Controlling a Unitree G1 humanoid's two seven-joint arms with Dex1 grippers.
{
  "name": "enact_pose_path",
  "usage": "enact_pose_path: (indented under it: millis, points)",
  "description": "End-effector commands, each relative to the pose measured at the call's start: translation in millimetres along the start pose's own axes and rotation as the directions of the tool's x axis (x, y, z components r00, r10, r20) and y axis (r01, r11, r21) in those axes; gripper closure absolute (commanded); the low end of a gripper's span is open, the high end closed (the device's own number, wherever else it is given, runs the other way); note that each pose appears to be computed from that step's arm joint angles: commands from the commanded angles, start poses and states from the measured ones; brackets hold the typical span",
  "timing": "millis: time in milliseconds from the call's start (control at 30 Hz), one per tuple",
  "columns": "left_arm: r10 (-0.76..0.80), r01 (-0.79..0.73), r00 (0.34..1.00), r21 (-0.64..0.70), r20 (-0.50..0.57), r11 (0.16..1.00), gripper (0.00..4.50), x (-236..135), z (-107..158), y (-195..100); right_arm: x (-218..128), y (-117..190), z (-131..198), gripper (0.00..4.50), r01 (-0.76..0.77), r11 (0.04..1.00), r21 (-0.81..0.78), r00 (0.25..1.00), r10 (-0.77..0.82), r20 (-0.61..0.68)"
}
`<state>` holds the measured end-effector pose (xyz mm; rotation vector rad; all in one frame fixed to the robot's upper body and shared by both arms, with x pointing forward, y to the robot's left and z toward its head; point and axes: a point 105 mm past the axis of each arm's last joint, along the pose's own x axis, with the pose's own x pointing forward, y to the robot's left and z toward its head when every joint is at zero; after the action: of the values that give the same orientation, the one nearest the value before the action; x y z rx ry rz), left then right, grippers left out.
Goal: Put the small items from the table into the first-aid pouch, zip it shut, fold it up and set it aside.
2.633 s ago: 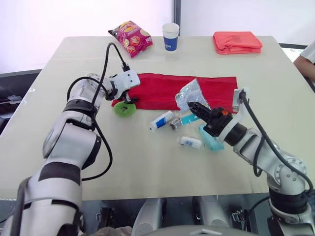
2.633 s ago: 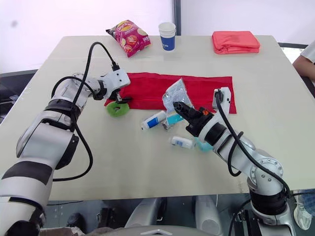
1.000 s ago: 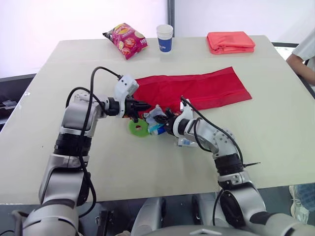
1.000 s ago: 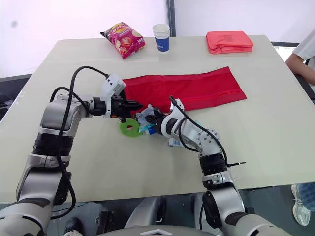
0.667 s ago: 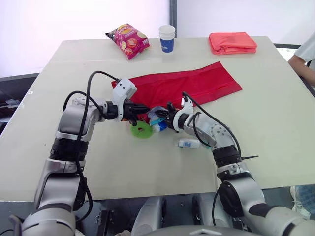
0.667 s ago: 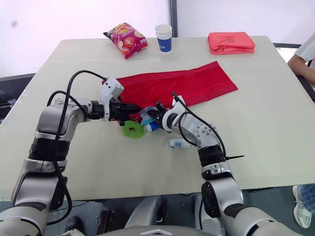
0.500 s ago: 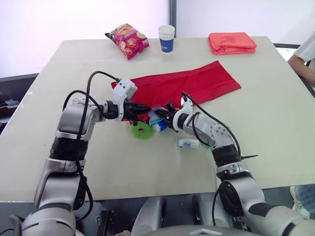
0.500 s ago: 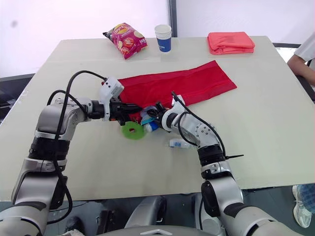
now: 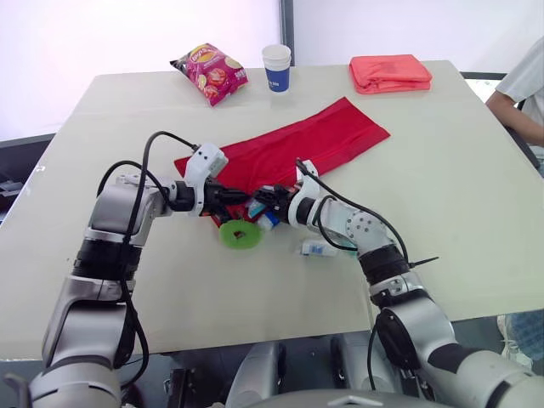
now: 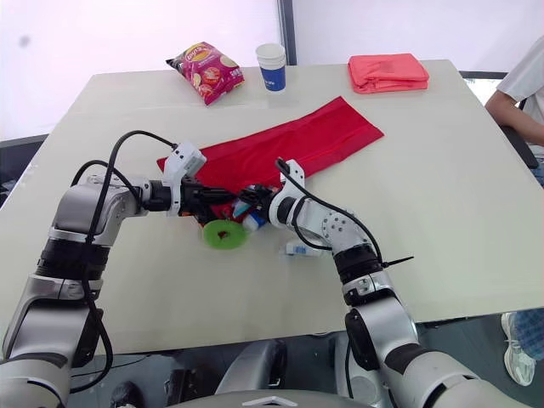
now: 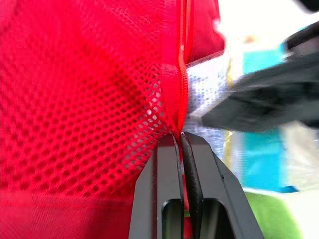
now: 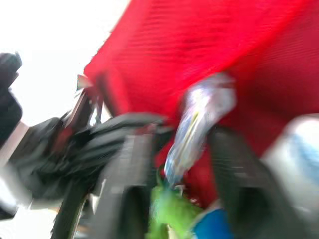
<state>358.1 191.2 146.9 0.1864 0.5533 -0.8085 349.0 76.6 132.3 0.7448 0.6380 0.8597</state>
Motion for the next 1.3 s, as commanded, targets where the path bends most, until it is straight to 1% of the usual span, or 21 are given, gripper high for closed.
enact_pose_path:
  millis: [33,133,267,333,367,400,467,533,600,733,800,900,933,967,1000,1067,1233,1300]
  points:
    - [0.033,-0.033,0.999,0.028,0.007,0.999,4.5,-5,5,8,-13,19,2,1.93,-0.034,0.959,-0.283,0.999,0.021,-0.05]
    - [0.033,-0.033,0.999,0.042,0.01,0.999,4.5,-4,7,9,-25,21,4,1.93,-0.032,0.928,-0.372,0.998,0.012,-0.057]
    - [0.027,-0.028,0.999,0.06,0.02,0.998,4.5,-1,12,7,-38,14,6,1.93,0.012,0.83,-0.557,0.997,-0.049,-0.052]
    - [0.025,-0.026,1.0,0.069,0.018,0.997,4.5,-1,12,6,-47,18,11,2.43,0.003,0.792,-0.611,0.999,-0.035,-0.041]
    - [0.026,-0.027,1.0,0.073,0.017,0.997,4.5,-1,12,5,-53,24,13,2.55,-0.024,0.785,-0.619,0.999,-0.008,-0.049]
    - [0.027,-0.028,1.0,0.076,0.016,0.997,4.5,-1,12,5,-57,29,15,3.06,-0.043,0.777,-0.628,0.999,0.012,-0.053]
    - [0.028,-0.029,0.999,0.081,0.017,0.996,4.5,0,12,5,-59,32,18,3.7,-0.049,0.779,-0.625,0.998,0.02,-0.054]
    - [0.027,-0.029,0.999,0.082,0.02,0.996,4.5,1,13,4,-54,29,18,4.46,-0.041,0.789,-0.613,0.998,0.004,-0.061]
    - [0.026,-0.027,0.999,0.082,0.022,0.996,4.5,1,14,3,-48,24,11,4.46,-0.04,0.794,-0.607,0.996,-0.014,-0.085]
    - [0.024,-0.026,0.999,0.082,0.025,0.996,4.5,1,15,1,-37,17,4,4.46,-0.035,0.849,-0.527,0.996,-0.016,-0.093]
    - [0.028,-0.03,0.999,0.081,0.027,0.996,4.5,0,15,1,-37,18,5,4.46,-0.044,0.844,-0.534,0.996,-0.006,-0.091]
    - [0.031,-0.033,0.999,0.08,0.028,0.996,4.5,-1,15,1,-40,23,7,3.74,-0.069,0.836,-0.544,0.995,0.02,-0.095]
    - [0.031,-0.033,0.999,0.079,0.028,0.996,4.5,-2,14,1,-41,23,7,3.26,-0.07,0.832,-0.55,0.995,0.018,-0.099]
    - [0.03,-0.032,0.999,0.078,0.028,0.996,4.5,-2,14,1,-41,21,7,2.98,-0.066,0.828,-0.557,0.995,0.012,-0.101]
    - [0.029,-0.032,0.999,0.078,0.029,0.996,4.5,-2,14,0,-41,18,6,2.51,-0.057,0.82,-0.57,0.995,-0.002,-0.103]
    - [0.028,-0.031,0.999,0.076,0.031,0.997,4.5,-2,14,-1,-41,12,3,2.51,-0.046,0.786,-0.616,0.992,-0.036,-0.119]
    - [0.026,-0.029,0.999,0.075,0.039,0.997,4.5,-1,16,-2,-36,8,0,2.51,-0.045,0.739,-0.672,0.989,-0.062,-0.135]
    - [0.024,-0.027,0.999,0.075,0.042,0.997,4.5,0,17,-3,-32,5,1,2.99,-0.032,0.697,-0.717,0.988,-0.088,-0.129]
